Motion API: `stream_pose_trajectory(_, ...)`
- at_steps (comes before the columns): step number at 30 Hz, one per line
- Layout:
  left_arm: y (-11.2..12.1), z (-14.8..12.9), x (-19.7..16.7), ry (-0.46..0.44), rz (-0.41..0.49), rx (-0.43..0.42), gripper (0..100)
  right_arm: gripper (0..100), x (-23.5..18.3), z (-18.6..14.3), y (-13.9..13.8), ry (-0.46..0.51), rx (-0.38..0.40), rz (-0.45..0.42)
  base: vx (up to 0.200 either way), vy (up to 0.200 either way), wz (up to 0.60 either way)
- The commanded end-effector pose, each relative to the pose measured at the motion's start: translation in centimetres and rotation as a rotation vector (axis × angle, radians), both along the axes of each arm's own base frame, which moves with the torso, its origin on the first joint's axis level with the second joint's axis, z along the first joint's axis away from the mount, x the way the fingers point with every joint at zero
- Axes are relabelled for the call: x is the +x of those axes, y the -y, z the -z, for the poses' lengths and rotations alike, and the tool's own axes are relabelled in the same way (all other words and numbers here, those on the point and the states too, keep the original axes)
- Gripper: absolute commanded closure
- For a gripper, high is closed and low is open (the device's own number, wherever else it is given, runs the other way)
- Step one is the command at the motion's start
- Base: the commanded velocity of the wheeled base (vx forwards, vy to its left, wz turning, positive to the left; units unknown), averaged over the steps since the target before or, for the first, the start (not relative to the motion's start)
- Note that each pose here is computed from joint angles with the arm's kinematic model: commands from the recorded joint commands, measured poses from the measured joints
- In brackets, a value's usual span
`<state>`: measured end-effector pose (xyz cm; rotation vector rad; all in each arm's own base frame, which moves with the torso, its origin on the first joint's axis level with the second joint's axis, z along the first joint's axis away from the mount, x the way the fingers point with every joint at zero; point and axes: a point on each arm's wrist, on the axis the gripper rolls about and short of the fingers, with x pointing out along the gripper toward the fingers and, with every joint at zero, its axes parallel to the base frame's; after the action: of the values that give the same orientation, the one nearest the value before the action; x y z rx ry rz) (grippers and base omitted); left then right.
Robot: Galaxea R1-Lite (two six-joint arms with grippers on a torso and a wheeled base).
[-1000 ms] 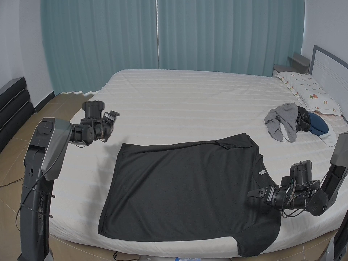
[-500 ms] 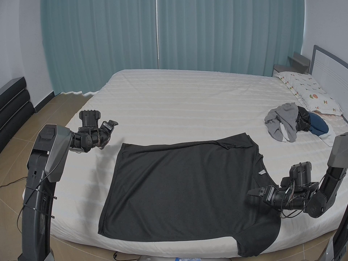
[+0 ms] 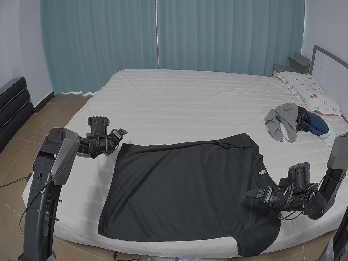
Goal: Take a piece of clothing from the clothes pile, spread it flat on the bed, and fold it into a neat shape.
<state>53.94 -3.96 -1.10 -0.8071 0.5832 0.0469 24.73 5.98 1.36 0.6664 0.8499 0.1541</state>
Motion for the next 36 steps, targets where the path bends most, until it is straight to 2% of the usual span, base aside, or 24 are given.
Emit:
stream_pose_trajectory(1, 0.8, 1.9, -0.2, -0.03, 0.029, 0.037, 100, 0, 0.0, -0.3, 0.0, 0.014, 0.003, 0.001, 0.0, 0.0, 0.0)
stream_pose_trajectory(7, 0.6, 1.7, 0.0, -0.013, 0.006, 0.05, 100, 0, 0.1, -0.6, 0.0, 0.018, 0.021, 0.017, 0.0, 0.0, 0.0)
stream_pose_trajectory(10, 0.1, 1.6, 0.7, 0.03, -0.077, 0.081, 100, 0, 0.1, -0.6, 0.1, 0.019, 0.022, 0.02, 0.0, 0.0, 0.0)
stream_pose_trajectory(11, 0.1, 1.6, 0.7, 0.03, -0.077, 0.081, 100, 0, 0.1, -0.6, 0.1, 0.019, 0.022, 0.02, 0.0, 0.0, 0.0)
stream_pose_trajectory(13, -0.3, 1.6, 1.0, 0.081, -0.126, 0.084, 100, 0, 0.2, -0.6, 0.1, 0.02, 0.024, 0.022, 0.0, 0.0, 0.0)
stream_pose_trajectory(15, -0.3, 1.5, 1.1, 0.104, -0.132, 0.082, 100, 0, 0.2, -0.6, 0.1, 0.02, 0.024, 0.024, 0.0, 0.0, 0.0)
stream_pose_trajectory(21, -0.3, 1.9, 1.1, 0.096, -0.132, 0.085, 100, 0, 0.4, -0.8, 0.2, 0.026, 0.034, 0.034, 0.0, 0.0, 0.0)
stream_pose_trajectory(27, -0.2, 1.9, 1.0, 0.089, -0.131, 0.086, 100, 0, 1.4, -1.4, 0.0, 0.082, 0.106, 0.085, 0.0, 0.0, 0.0)
stream_pose_trajectory(31, -0.3, 1.7, 0.9, 0.089, -0.132, 0.083, 100, 0, 3.1, -2.2, -0.4, 0.125, 0.15, 0.106, 0.0, 0.0, 0.0)
stream_pose_trajectory(34, -0.1, 2.3, 0.6, 0.067, -0.127, 0.084, 100, 0, 5.0, -2.3, -0.7, 0.144, 0.147, 0.123, 0.0, 0.0, 0.0)
stream_pose_trajectory(35, -0.1, 2.2, 0.7, 0.07, -0.128, 0.084, 0, 0, 5.8, -2.5, -0.8, 0.156, 0.14, 0.134, 0.0, 0.0, 0.0)
stream_pose_trajectory(36, -0.1, 2.2, 0.7, 0.069, -0.126, 0.081, 0, 0, 6.9, -2.7, -1.1, 0.161, 0.132, 0.145, 0.0, 0.0, 0.0)
